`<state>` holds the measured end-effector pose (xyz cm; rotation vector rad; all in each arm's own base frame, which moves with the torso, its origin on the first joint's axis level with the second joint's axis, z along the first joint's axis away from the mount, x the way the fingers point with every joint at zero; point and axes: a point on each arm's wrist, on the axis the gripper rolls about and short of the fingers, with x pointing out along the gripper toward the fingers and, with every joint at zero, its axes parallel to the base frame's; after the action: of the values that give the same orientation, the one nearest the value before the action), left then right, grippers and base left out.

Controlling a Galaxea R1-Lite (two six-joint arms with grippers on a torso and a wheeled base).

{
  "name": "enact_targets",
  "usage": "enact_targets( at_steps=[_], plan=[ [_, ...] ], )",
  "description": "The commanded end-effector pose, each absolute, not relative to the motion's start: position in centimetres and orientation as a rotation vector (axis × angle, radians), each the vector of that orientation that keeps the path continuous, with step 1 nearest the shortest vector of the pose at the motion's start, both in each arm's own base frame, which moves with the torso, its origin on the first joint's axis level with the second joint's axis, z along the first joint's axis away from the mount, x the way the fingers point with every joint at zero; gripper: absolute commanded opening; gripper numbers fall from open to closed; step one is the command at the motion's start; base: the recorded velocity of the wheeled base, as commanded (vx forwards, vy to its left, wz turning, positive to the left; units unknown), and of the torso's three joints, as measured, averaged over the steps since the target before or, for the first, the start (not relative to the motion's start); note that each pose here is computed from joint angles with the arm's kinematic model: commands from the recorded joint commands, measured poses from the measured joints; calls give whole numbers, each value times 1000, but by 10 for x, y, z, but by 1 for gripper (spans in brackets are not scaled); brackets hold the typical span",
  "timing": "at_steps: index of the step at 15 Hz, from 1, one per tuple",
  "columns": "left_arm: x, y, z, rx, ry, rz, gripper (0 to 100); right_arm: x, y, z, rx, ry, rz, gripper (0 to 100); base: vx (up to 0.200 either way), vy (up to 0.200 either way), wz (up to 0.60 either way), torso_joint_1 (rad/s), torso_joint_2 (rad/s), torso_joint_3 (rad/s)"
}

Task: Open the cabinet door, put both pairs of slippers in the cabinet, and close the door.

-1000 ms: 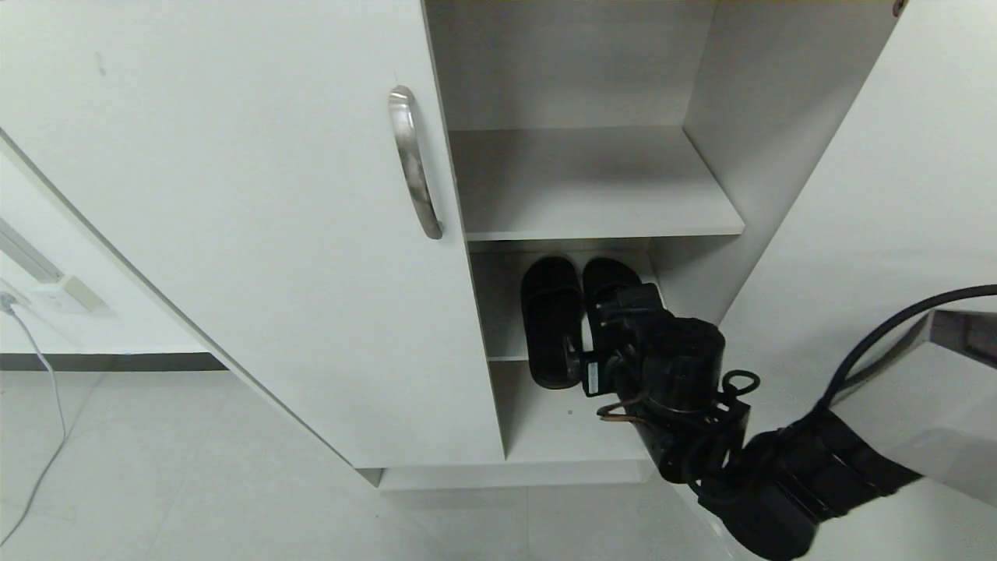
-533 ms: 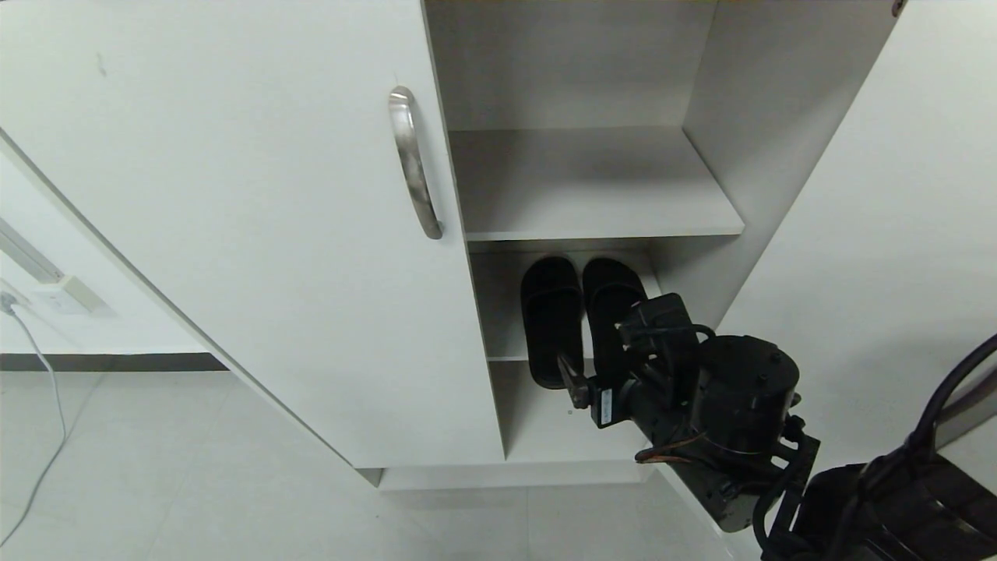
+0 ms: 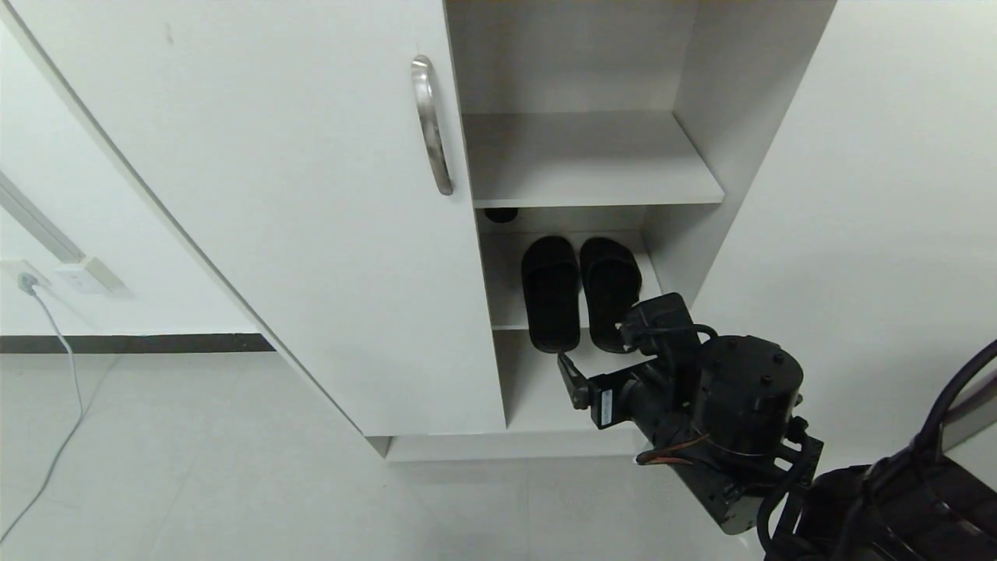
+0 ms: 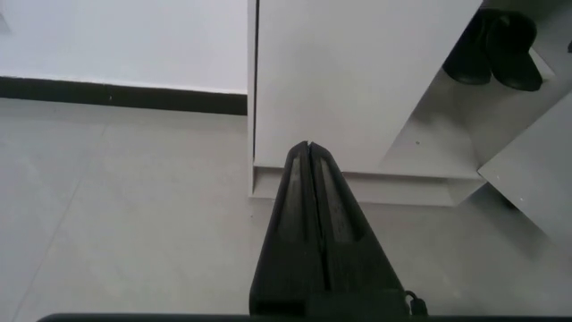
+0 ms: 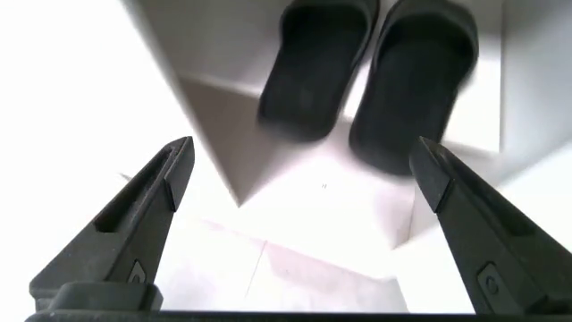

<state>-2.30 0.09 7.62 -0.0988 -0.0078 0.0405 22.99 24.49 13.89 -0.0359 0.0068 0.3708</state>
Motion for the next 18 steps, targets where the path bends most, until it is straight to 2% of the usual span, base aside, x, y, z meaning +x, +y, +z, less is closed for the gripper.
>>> enact_targets(
  at_steps=[1,12,18],
  plan=[
    [-23,1,76,-100,-7,41,0,230,245,137,-40,11,371,100,0,0,0,0,0,0],
    [-23,1,76,-98,-7,40,0,230,246,133,-48,19,372,100,0,0,0,0,0,0],
    [-23,1,76,-100,-7,40,0,231,248,131,-52,24,373,100,0,0,0,2,-1,174]
  ],
)
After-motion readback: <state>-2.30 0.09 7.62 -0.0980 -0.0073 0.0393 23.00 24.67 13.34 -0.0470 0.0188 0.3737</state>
